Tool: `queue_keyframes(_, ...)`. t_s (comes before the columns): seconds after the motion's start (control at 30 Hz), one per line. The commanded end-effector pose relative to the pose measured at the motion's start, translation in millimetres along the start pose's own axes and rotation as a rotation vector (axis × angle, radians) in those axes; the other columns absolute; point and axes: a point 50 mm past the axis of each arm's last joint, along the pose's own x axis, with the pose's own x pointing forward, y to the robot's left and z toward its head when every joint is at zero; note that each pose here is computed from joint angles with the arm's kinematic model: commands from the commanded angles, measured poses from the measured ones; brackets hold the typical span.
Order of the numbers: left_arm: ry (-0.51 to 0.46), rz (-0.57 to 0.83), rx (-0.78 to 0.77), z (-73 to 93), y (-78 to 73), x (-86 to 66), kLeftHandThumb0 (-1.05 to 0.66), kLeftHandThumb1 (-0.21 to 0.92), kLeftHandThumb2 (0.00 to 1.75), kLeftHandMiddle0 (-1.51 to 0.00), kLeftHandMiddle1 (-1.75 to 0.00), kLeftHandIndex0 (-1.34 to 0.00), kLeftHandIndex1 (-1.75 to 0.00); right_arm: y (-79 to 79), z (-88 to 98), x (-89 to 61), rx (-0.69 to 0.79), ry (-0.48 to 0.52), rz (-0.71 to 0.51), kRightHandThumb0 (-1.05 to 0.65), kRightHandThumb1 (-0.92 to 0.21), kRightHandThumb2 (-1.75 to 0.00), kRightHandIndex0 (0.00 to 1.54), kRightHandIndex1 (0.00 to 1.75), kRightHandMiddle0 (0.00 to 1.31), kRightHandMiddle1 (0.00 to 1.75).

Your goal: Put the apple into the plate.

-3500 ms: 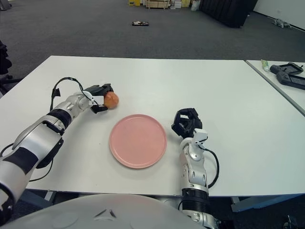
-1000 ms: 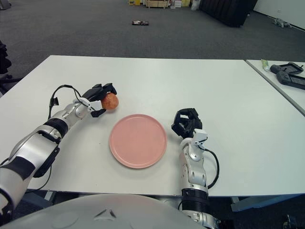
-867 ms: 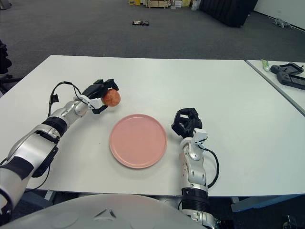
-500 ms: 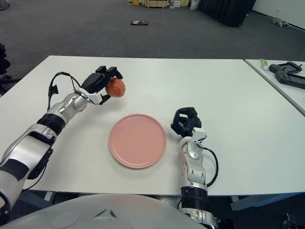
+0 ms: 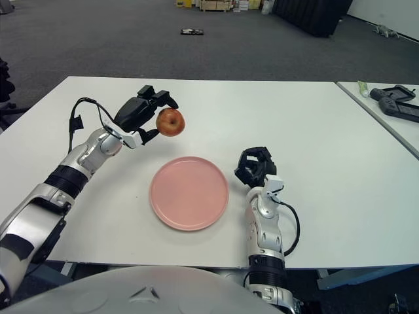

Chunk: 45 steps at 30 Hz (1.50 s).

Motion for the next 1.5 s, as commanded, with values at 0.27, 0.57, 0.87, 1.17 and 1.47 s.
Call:
queue_keyframes(0.27, -0.118, -0.101, -0.155, 41.5, 1.9, -15.0, -0.01, 0.08, 1.43, -0.76, -1.75, -0.87, -1.23, -3.3, -16.4, -4.1, 0.012, 0.103, -0.050, -0.42, -0.51, -1.08, 0.96, 1.75, 0.46, 1.75)
queue_keyframes(0.57, -0.180, -0.256, -0.237, 54.0, -10.2, -22.9, -0.01, 0.11, 1.39, -0.73, -1.75, -0.85, -1.23, -3.5, -16.4, -4.1, 0.016, 0.102, -0.049, -0.42, -0.51, -1.09, 0.95, 1.75, 0.46, 1.75)
queue_keyframes(0.87, -0.291, -0.403, -0.185, 60.1, -16.5, -28.7, -0.01, 0.17, 1.36, -0.68, -1.75, -0.77, -1.33, -6.1, -17.7, -3.8, 0.017, 0.096, -0.036, -0.43, -0.49, -1.10, 0.95, 1.75, 0.47, 1.75)
queue_keyframes(1.17, -0.311, -0.458, -0.170, 60.7, -22.3, -30.7, 0.00, 0.25, 1.38, -0.56, -1.75, -0.57, -1.68, -7.6, -19.2, -3.0, 0.027, 0.092, -0.042, -0.43, -0.47, -1.13, 0.97, 1.75, 0.49, 1.75)
queue_keyframes(1.47, -0.302, -0.461, -0.182, 60.7, -24.1, -32.9, 0.00, 0.27, 1.38, -0.53, -1.75, -0.53, -1.74, -7.2, -20.4, -2.0, 0.049, 0.091, -0.049, -0.43, -0.47, -1.13, 0.95, 1.75, 0.49, 1.75)
